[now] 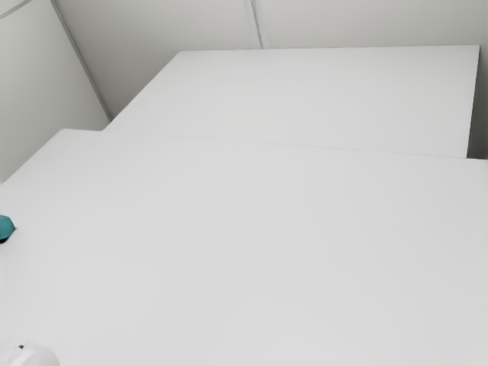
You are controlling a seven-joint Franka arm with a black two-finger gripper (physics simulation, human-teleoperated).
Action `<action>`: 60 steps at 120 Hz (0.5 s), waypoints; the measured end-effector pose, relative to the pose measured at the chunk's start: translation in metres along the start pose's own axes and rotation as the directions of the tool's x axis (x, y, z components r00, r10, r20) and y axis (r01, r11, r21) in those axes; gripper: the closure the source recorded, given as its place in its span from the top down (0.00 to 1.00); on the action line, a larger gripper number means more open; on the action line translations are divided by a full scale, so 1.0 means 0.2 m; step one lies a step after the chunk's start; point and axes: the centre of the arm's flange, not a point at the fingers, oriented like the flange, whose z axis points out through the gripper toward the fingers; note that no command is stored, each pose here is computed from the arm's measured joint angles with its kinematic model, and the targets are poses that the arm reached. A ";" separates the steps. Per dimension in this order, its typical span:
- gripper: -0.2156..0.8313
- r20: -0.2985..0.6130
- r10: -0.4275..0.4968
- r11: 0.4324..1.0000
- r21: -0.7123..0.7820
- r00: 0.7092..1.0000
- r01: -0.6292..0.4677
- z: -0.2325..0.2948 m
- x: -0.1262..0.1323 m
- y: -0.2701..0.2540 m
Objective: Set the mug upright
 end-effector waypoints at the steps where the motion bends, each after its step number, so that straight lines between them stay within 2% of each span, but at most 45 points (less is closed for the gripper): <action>1: 0.79 0.000 0.000 1.000 0.000 1.000 0.000 0.00 0.00 0.00; 60: 0.78 0.066 -0.011 0.996 -0.084 0.998 0.016 0.04 -0.05 0.04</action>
